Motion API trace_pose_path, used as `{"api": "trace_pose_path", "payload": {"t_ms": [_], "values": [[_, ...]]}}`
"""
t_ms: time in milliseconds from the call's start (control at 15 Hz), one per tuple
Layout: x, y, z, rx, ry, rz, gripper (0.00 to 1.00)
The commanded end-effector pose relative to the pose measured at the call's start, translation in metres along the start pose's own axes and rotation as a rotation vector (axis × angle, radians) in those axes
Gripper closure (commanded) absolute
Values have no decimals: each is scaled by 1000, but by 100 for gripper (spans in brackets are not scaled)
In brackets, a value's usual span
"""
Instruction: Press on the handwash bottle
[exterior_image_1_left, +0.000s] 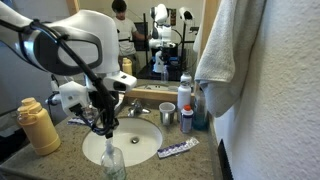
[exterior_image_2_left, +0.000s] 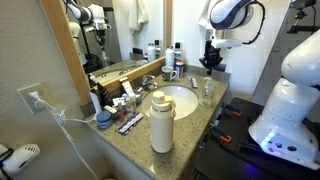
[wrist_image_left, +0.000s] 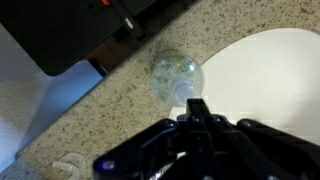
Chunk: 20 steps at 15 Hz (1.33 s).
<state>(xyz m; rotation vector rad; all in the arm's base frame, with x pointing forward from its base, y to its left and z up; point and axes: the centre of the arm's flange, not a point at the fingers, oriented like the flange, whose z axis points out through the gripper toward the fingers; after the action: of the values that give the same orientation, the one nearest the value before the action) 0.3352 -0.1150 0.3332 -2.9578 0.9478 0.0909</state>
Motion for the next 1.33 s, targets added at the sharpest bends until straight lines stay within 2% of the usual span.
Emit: {"api": "trace_pose_path", "payload": {"t_ms": [0,467,1267], "values": [[10,2,13,-13,5,15,99],[9,4,11,-25,-10,25,100],[11,9,36,1,-25,33,100]]}}
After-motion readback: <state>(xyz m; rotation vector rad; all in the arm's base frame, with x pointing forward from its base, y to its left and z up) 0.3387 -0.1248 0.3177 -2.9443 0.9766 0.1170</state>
